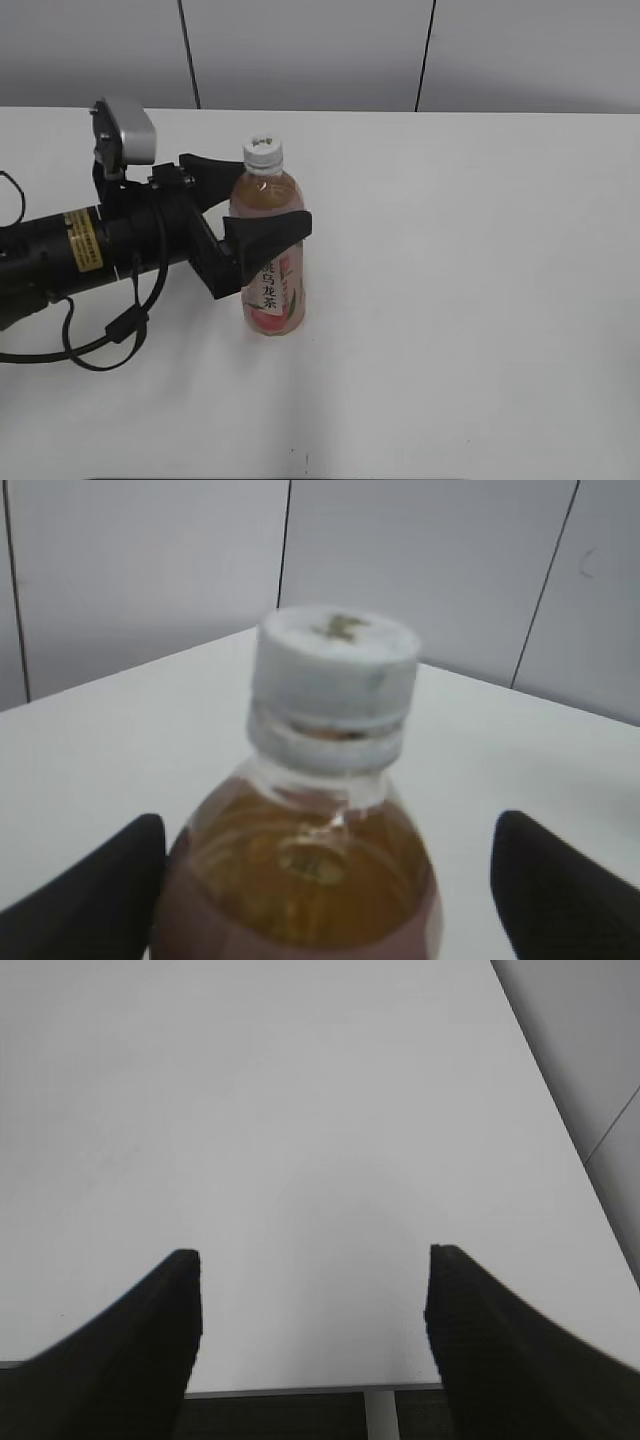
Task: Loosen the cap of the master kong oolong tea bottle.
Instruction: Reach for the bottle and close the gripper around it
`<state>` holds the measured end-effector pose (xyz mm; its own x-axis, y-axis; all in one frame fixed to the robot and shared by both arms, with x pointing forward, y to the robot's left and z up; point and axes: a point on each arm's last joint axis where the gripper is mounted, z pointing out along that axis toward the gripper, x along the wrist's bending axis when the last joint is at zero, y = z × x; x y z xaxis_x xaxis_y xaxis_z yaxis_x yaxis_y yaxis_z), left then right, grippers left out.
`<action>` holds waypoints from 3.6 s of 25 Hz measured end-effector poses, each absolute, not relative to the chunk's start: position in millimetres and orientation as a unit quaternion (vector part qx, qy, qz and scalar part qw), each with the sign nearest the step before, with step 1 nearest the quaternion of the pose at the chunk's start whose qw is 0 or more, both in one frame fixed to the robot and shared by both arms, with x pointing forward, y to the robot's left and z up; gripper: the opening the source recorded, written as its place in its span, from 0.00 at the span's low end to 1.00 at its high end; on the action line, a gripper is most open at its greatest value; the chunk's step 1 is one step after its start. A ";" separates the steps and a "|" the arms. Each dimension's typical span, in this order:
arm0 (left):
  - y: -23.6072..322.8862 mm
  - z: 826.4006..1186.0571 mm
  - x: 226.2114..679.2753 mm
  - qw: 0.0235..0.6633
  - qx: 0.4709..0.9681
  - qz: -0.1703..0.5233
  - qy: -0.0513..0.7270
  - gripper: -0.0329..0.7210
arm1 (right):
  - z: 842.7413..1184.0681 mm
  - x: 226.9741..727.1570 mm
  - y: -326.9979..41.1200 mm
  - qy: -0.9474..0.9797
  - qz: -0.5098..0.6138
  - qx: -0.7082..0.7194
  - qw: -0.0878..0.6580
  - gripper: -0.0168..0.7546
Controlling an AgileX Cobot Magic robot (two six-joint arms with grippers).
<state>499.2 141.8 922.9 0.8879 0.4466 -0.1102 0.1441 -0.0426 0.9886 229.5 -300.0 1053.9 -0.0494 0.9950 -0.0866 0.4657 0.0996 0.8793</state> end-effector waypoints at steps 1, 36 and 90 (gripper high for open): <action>139.2 924.4 500.3 0.663 0.711 0.115 0.203 0.83 | 1053.9 229.5 -300.0 0.636 0.347 0.574 0.381 0.71; 140.3 917.6 507.9 0.637 0.720 0.130 0.243 0.82 | 1053.9 229.5 -300.0 0.636 0.347 0.574 0.381 0.71; 138.7 917.6 506.4 0.638 0.722 0.125 0.237 0.66 | 1068.3 243.1 -296.2 0.634 0.369 0.567 0.375 0.71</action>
<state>506.4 138.7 917.6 0.8565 0.5017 -0.1209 0.1818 -0.0741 0.9805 243.1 -296.2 1068.3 -0.0760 0.9954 -0.0582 0.4418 0.0859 0.8930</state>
